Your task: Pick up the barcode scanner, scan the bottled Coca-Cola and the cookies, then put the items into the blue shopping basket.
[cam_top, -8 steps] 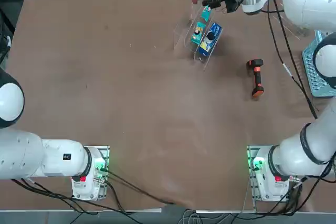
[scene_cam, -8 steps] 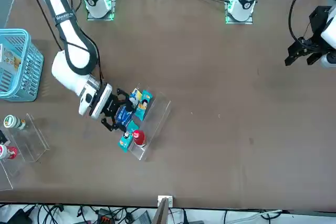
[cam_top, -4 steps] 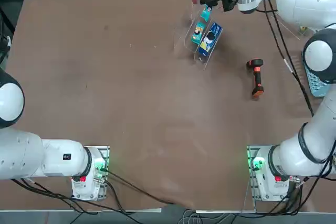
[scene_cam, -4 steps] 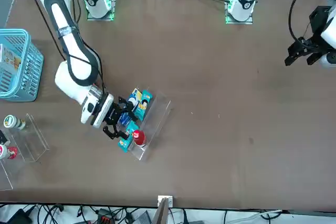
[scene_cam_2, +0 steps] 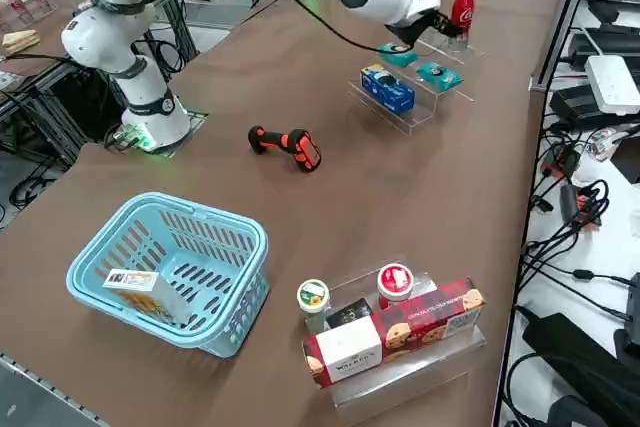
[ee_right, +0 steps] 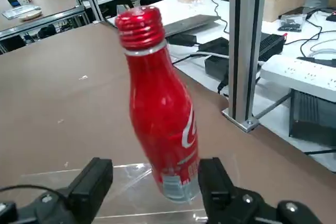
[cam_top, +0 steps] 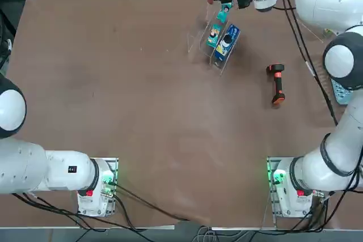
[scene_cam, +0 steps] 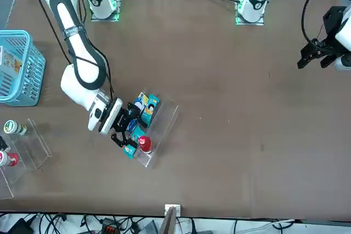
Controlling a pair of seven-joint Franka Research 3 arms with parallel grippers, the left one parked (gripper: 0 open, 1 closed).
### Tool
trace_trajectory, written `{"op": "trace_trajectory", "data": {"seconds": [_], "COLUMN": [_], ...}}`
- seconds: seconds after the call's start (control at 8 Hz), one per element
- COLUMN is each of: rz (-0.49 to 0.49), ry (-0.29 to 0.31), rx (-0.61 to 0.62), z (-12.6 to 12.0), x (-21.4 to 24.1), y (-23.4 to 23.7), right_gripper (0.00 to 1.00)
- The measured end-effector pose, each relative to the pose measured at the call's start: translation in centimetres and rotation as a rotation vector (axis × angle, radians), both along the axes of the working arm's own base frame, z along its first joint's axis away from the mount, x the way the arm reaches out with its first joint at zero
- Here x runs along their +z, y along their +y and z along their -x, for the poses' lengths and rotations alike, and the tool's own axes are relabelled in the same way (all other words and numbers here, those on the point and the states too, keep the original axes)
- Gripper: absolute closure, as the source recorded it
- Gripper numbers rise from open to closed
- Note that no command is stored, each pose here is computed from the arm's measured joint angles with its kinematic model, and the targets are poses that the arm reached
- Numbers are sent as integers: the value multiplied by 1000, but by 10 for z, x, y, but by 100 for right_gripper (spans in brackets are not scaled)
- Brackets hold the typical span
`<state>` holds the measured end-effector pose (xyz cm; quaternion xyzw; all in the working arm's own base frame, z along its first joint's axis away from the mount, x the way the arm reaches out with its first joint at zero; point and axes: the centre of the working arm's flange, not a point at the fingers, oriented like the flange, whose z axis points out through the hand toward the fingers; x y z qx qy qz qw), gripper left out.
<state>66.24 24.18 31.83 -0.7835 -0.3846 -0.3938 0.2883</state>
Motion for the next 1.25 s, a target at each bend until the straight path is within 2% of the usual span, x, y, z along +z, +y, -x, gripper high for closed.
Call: {"op": "trace_trajectory", "data": {"seconds": [1.25], "rz": [-13], "ry": [-40], "rx": [9], "z": [-19], "x": [3], "y": [21], "right_gripper": [2]}}
